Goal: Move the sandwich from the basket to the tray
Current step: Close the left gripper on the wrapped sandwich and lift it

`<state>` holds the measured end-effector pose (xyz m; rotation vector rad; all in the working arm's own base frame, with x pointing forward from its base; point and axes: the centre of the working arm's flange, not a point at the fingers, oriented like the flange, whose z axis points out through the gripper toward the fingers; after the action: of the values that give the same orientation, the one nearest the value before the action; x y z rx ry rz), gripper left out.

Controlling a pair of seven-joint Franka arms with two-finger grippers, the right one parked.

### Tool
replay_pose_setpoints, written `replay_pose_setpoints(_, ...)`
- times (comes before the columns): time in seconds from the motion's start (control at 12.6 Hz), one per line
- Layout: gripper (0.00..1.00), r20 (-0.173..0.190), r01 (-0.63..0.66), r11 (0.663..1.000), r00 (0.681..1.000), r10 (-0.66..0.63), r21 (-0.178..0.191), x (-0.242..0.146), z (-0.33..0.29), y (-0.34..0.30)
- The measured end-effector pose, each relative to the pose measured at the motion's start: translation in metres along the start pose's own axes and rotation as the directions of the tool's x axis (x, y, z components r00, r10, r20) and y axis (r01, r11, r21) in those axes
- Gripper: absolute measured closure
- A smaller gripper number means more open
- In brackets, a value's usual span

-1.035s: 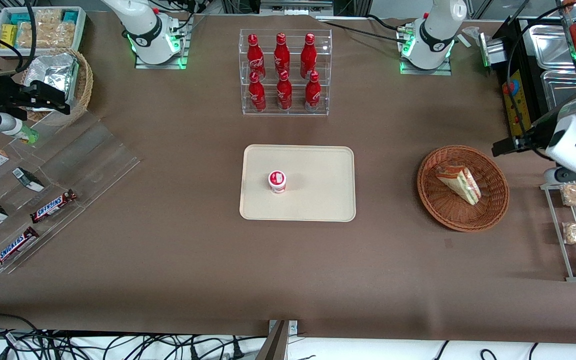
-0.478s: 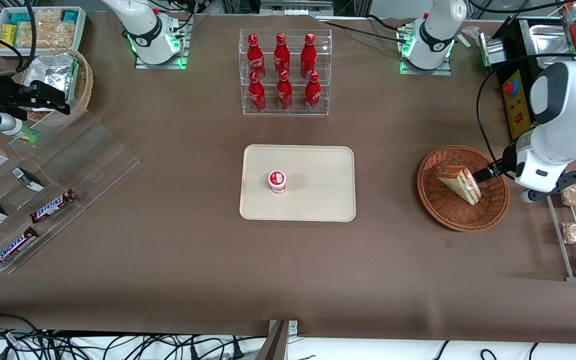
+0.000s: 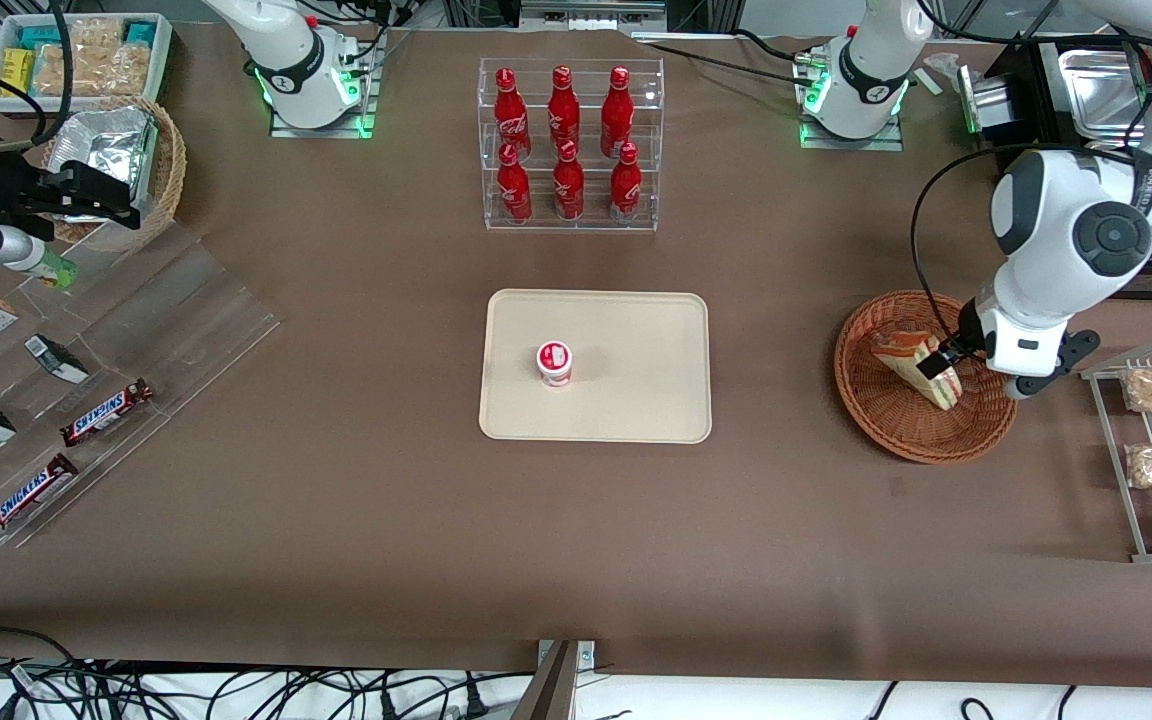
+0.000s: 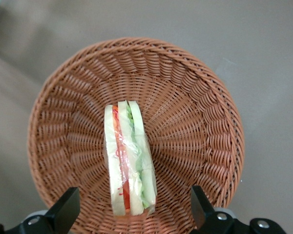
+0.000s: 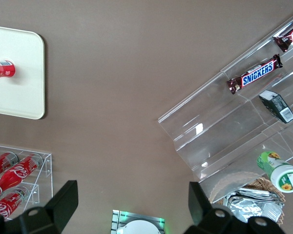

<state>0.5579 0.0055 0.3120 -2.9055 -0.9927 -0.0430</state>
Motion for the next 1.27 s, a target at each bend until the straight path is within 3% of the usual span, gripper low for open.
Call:
replay_pose_setpoints(0.64,0.00,-0.018,0.095,0.995,0.995,-0.095,-0.001,-0.010,0.062,-0.022)
replay_pose_setpoints(0.96,0.00,-0.026,0.063,0.997,0.998,-0.062,0.034,-0.014,0.083,-0.021)
replay_pose_setpoints(1.19,0.00,-0.030,0.072,0.997,0.997,-0.071,0.038,-0.014,0.084,-0.020)
replay_pose_setpoints(1.27,0.10,-0.031,0.084,0.996,0.996,-0.083,0.037,-0.014,0.084,-0.020)
